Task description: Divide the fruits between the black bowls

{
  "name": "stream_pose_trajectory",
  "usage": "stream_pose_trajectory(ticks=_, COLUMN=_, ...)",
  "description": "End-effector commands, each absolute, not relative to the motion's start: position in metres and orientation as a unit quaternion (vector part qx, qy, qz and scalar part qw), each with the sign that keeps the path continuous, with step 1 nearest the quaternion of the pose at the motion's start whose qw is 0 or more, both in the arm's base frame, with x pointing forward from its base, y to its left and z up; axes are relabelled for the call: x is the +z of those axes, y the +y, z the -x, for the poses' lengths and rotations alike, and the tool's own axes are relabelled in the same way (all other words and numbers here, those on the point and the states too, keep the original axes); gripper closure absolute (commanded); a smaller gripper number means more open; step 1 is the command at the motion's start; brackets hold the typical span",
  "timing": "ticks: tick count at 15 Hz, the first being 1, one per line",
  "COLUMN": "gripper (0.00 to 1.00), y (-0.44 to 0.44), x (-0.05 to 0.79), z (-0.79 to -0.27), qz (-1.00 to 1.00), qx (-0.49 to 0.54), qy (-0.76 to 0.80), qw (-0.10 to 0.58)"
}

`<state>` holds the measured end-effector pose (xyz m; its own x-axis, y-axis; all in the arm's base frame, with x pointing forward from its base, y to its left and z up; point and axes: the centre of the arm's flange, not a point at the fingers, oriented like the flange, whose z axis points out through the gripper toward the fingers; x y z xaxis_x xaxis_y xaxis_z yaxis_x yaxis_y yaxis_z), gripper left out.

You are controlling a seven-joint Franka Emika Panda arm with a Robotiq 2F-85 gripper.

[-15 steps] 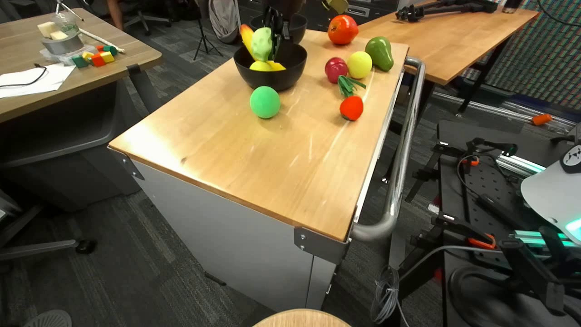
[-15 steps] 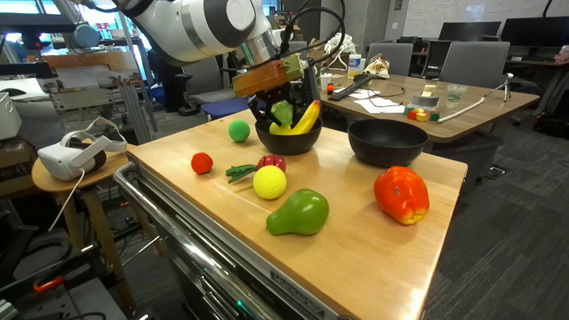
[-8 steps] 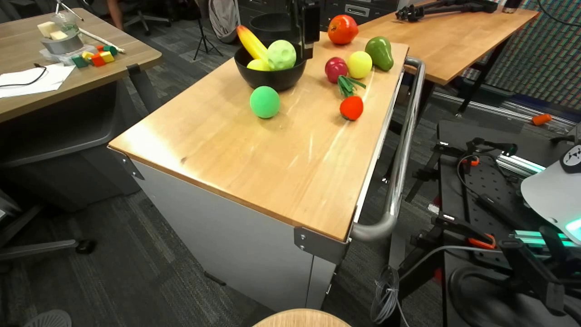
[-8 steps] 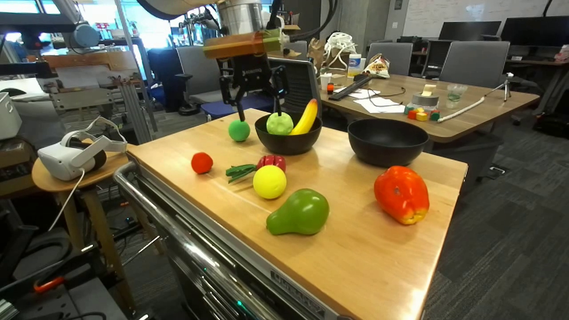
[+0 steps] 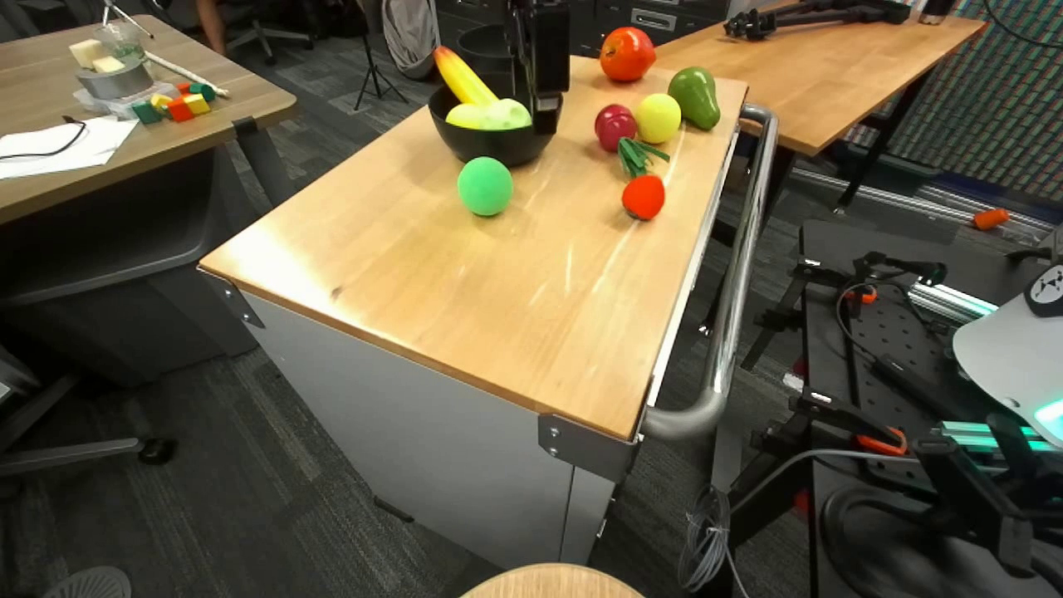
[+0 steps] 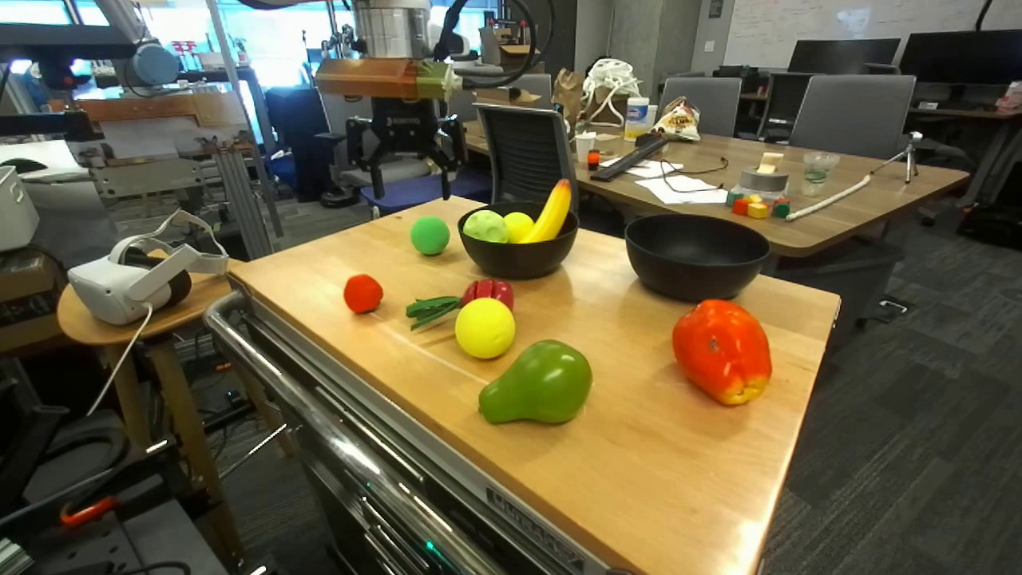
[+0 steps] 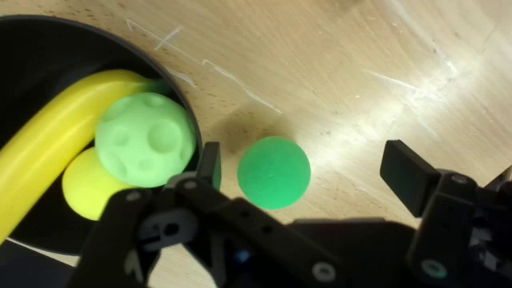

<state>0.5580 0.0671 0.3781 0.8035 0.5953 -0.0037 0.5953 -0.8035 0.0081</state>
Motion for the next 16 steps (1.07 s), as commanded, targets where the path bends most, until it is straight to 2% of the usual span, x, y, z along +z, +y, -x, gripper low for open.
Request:
stream_pose_trajectory(ticks=1, gripper=0.0, y=0.07, x=0.379, z=-0.557, qz=-0.949, qx=0.0, qy=0.315, qw=0.002)
stream_pose_trajectory(ticks=4, gripper=0.0, y=0.069, x=0.379, z=-0.557, qz=-0.95, qx=0.0, qy=0.313, qw=0.001)
stream_pose_trajectory(ticks=7, gripper=0.0, y=0.049, x=0.392, z=-0.554, qz=-0.954, qx=0.003, qy=0.289, qw=0.081)
stream_pose_trajectory(ticks=11, gripper=0.0, y=-0.043, x=0.425, z=-0.522, qz=-0.958, qx=0.005, qy=0.239, qw=0.156)
stream_pose_trajectory(ticks=14, gripper=0.0, y=-0.123, x=0.437, z=-0.499, qz=-0.974, qx=0.028, qy=0.168, qw=0.151)
stream_pose_trajectory(ticks=15, gripper=0.0, y=-0.136, x=0.437, z=-0.497, qz=-0.978, qx=0.041, qy=0.161, qw=0.129)
stream_pose_trajectory(ticks=16, gripper=0.0, y=-0.115, x=0.43, z=-0.514, qz=-0.974, qx=0.012, qy=0.175, qw=0.141)
